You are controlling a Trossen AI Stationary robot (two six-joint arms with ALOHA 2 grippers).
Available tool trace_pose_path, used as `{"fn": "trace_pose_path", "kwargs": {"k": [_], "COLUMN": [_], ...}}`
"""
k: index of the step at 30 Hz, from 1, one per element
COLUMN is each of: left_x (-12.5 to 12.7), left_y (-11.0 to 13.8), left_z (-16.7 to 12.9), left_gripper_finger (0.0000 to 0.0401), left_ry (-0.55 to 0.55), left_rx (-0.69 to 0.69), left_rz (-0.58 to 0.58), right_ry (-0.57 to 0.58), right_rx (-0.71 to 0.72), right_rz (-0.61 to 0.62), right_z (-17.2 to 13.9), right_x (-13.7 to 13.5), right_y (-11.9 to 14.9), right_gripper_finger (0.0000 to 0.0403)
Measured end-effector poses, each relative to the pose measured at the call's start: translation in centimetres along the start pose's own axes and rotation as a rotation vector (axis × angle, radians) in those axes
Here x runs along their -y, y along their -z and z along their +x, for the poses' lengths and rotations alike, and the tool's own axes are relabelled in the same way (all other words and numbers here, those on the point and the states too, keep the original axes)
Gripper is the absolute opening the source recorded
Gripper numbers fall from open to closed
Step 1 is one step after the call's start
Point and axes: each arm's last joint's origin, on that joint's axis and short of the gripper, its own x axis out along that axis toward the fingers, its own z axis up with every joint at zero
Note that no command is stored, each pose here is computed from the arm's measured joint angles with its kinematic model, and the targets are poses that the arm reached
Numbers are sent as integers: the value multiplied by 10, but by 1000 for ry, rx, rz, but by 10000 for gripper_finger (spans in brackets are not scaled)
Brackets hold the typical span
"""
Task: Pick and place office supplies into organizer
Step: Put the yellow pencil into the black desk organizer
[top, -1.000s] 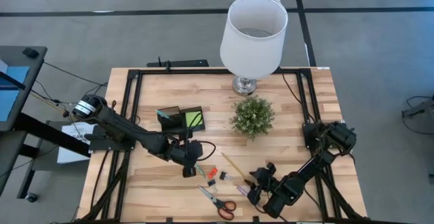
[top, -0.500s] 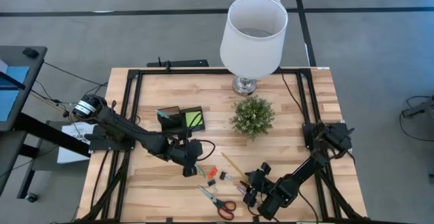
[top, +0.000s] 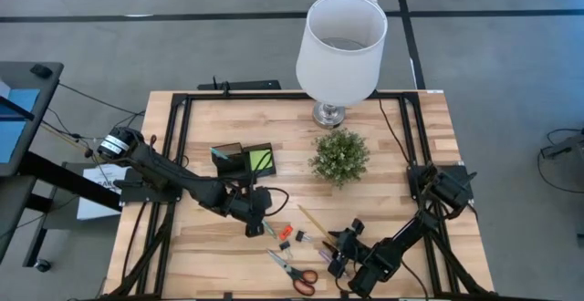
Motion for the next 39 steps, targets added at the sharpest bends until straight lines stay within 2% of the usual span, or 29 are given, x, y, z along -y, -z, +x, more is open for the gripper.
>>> {"fn": "trace_pose_path", "kwargs": {"k": [4,7,13,18,27,31,37,39], "left_x": [-2,-3,-8,-9,-9,-9,-9,-9], "left_y": [4,7,20,23,23,23,23,23], "left_z": [0,0,7,7,7,7,7,7], "left_gripper_finger": [45,45,45,45,45,45,45,45], "left_ry": [-20,-31,-54,-71,-70,-70,-69,-70], "left_rx": [-38,-55,-91,-113,-113,-113,-114,-113], "left_rz": [-13,-14,-23,-58,-60,-66,-64,-66], "right_ry": [9,38,83,87,78,71,44,41], "right_rx": [57,247,188,101,90,91,91,93], "right_rz": [9,54,71,12,-21,-15,-17,-11], "right_z": [1,10,12,13,15,15,12,11], "right_x": [-1,-3,6,6,5,4,0,0], "right_y": [8,27,26,13,8,8,10,10], "right_gripper_finger": [162,162,158,153,147,115,18,14]}}
